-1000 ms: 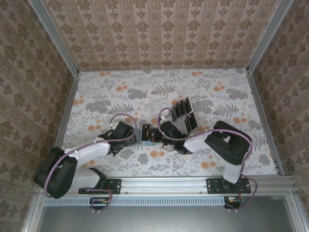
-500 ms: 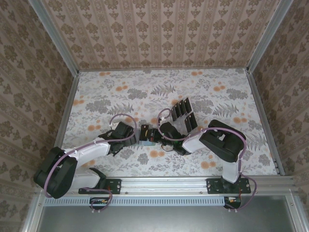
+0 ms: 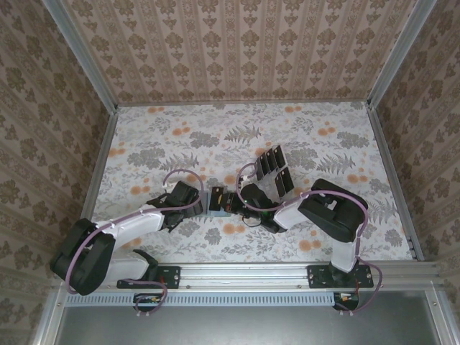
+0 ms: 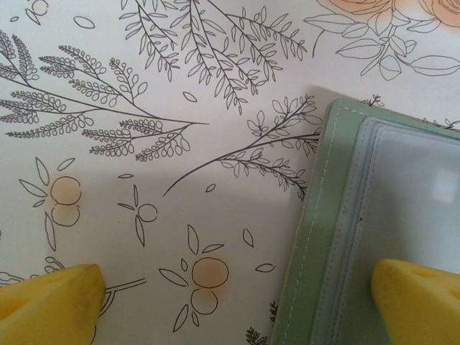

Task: Put the credit cards into the card holder
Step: Insert the credit card into the card slot.

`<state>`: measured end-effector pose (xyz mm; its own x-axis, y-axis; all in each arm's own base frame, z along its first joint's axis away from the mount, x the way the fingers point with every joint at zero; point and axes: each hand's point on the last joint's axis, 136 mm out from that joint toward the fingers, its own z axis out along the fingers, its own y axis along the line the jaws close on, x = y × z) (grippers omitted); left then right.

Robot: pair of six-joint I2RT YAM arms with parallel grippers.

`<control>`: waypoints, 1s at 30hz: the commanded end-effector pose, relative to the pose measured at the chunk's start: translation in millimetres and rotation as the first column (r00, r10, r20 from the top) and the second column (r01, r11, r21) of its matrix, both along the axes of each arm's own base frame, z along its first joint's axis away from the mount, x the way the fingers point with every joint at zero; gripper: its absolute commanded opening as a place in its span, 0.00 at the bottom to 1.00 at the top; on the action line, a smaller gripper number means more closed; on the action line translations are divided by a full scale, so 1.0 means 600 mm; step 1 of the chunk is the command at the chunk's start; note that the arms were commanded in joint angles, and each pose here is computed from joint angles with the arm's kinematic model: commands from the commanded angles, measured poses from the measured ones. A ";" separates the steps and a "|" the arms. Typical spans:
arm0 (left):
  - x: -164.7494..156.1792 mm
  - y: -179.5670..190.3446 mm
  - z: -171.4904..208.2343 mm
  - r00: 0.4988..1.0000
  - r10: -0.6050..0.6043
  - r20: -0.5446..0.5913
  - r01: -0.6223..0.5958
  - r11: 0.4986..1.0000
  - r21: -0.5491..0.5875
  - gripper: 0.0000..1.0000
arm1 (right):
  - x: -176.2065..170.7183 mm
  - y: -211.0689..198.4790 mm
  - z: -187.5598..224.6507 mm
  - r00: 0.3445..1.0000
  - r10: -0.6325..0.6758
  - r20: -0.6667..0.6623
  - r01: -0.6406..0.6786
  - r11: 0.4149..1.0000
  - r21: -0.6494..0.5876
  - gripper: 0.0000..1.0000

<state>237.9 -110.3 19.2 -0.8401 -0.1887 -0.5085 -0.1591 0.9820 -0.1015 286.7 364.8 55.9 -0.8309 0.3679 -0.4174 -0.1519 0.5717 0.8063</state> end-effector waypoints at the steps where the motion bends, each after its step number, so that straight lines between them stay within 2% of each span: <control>1: -0.038 0.028 -0.028 0.995 0.007 -0.100 0.001 0.997 0.080 0.98 | -0.001 0.004 0.025 1.000 -0.003 0.024 0.002 0.999 0.041 0.00; 30: -0.037 0.029 -0.027 0.995 0.006 -0.095 0.001 0.997 0.082 0.98 | -0.005 0.032 0.001 0.999 0.031 -0.034 -0.028 0.994 0.102 0.00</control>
